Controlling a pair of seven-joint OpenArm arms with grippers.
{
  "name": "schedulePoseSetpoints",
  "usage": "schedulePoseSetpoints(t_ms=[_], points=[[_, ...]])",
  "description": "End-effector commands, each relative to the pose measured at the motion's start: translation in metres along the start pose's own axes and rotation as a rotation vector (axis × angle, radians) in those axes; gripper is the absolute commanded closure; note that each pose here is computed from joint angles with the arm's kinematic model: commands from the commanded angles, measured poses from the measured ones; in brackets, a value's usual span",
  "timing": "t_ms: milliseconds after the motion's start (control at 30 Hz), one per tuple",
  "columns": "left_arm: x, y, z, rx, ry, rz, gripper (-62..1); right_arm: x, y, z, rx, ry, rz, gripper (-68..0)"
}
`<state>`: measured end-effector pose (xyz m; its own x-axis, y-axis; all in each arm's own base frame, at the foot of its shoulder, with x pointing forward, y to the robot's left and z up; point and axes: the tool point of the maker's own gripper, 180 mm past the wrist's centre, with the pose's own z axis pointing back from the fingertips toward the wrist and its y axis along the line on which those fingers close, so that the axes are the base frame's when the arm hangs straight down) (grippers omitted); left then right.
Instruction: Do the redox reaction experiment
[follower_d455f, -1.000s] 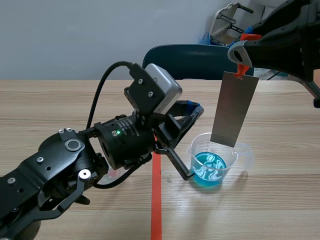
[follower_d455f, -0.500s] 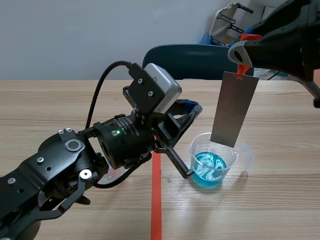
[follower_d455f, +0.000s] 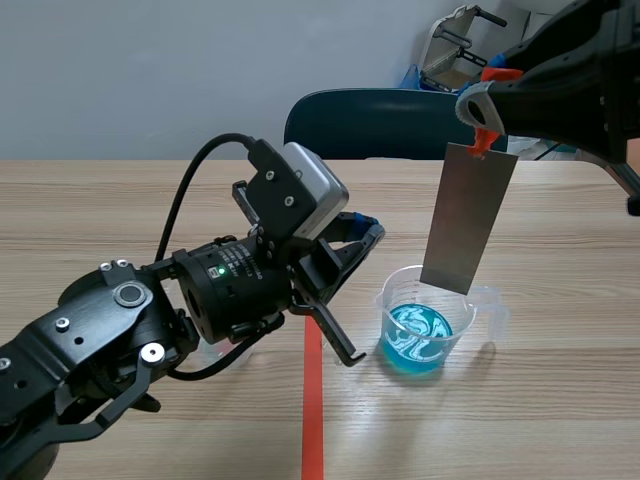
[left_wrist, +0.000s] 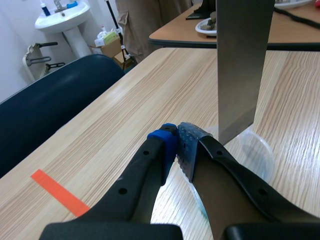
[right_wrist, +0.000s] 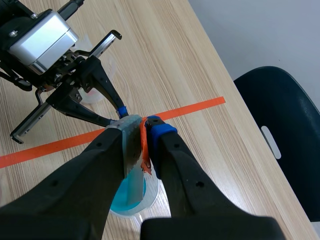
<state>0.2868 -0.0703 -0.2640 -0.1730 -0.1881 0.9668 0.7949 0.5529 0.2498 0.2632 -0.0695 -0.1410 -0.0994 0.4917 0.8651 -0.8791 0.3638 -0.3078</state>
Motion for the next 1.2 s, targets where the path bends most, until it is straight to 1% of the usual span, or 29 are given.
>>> schedulePoseSetpoints(t_ms=[0,200,433,600,800,1000,1133,1167], points=[[0.009,0.002,0.001,0.004,-0.031,-0.005,-2.7,0.008,-0.004,0.002,-0.011,-0.017,0.025,-0.6],[0.000,0.000,0.017,-0.002,-0.007,-0.006,-2.7,0.008,-0.004,0.002,-0.011,-0.017,0.025,-0.6],[0.010,0.001,0.044,0.011,-0.037,-0.016,-2.7,0.008,-0.004,0.002,-0.011,-0.017,0.025,-0.6],[0.018,-0.008,0.060,-0.008,-0.058,-0.016,-2.7,0.008,-0.004,0.002,-0.011,-0.017,0.025,-0.6],[0.021,-0.023,0.080,-0.032,-0.075,0.005,-2.7,0.008,-0.004,0.002,-0.011,-0.017,0.025,-0.6],[0.018,-0.029,0.090,-0.033,-0.065,0.027,-2.7,0.008,-0.004,0.002,-0.011,-0.017,0.025,-0.6],[0.016,-0.030,0.091,-0.034,-0.059,0.023,-2.9,0.008,-0.004,0.002,-0.011,-0.017,0.025,-0.6],[0.016,-0.030,0.091,-0.034,-0.059,0.023,-3.7,0.008,-0.004,0.002,-0.011,-0.017,0.025,-0.6]])
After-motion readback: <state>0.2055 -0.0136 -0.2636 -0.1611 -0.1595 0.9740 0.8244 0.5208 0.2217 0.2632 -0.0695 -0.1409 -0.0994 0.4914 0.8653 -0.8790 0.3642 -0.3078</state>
